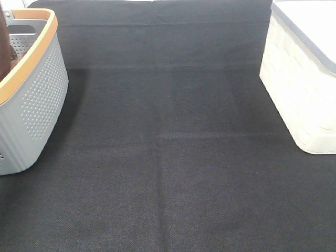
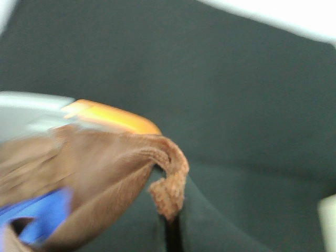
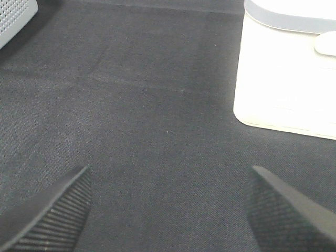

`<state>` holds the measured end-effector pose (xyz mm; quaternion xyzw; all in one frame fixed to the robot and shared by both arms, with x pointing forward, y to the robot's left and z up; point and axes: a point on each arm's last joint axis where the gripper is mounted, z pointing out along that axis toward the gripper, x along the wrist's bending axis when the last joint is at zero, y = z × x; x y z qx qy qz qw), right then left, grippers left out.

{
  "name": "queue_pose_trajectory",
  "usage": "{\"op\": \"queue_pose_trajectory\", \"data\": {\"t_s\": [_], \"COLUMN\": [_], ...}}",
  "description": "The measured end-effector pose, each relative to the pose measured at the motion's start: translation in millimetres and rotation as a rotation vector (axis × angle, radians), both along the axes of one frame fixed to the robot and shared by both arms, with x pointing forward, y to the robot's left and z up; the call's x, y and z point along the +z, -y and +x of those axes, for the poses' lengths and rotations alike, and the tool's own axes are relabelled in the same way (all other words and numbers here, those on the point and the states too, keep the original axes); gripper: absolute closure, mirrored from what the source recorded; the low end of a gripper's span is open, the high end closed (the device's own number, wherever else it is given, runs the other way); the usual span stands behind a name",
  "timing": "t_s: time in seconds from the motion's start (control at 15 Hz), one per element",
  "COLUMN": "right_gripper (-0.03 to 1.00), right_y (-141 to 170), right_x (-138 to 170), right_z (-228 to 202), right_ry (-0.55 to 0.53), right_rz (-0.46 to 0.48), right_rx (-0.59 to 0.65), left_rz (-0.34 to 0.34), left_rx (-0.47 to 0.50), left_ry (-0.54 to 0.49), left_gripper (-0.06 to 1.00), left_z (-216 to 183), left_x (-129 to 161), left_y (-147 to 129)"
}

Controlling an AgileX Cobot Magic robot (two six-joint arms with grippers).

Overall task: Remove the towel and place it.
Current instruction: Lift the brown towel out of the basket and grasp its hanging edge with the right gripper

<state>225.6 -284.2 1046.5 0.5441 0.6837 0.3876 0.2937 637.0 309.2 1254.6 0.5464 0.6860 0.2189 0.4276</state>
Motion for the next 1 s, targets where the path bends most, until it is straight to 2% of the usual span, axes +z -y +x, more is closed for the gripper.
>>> {"op": "queue_pose_trajectory", "data": {"t_s": [0.13,0.2,0.4,0.53,0.67,0.73,0.8,0.93,1.0], "right_gripper": [0.21,0.21,0.21,0.21,0.21,0.21,0.21,0.21,0.21], "right_y": [-3,-5,-5,-6,-9,-9,-11,-17,-23], "right_x": [1,2,3,4,12,12,17,25,28], "right_z": [0,0,0,1,8,8,16,36,53], "right_ry": [0.0,0.001,0.01,0.024,0.048,0.048,0.043,0.008,-0.034], "right_rz": [0.058,0.078,0.086,0.101,0.141,0.141,0.177,0.244,0.281], "right_rx": [0.001,0.013,0.016,0.021,0.028,0.028,0.034,0.055,0.097], "left_rz": [-0.11,-0.189,-0.339,-0.415,-0.457,-0.457,-0.465,-0.447,-0.417], "left_rx": [-0.09,-0.16,-0.296,-0.365,-0.419,-0.419,-0.436,-0.486,-0.536], "left_ry": [0.118,0.184,0.281,0.349,0.418,0.418,0.457,0.493,0.488], "left_gripper": [0.94,0.94,0.94,0.94,0.94,0.94,0.94,0.94,0.94], "left_z": [-11,-18,-25,-27,-29,-29,-30,-34,-37], "left_x": [25,40,57,66,74,74,77,79,76], "left_y": [13,22,36,47,64,64,76,102,128]}}
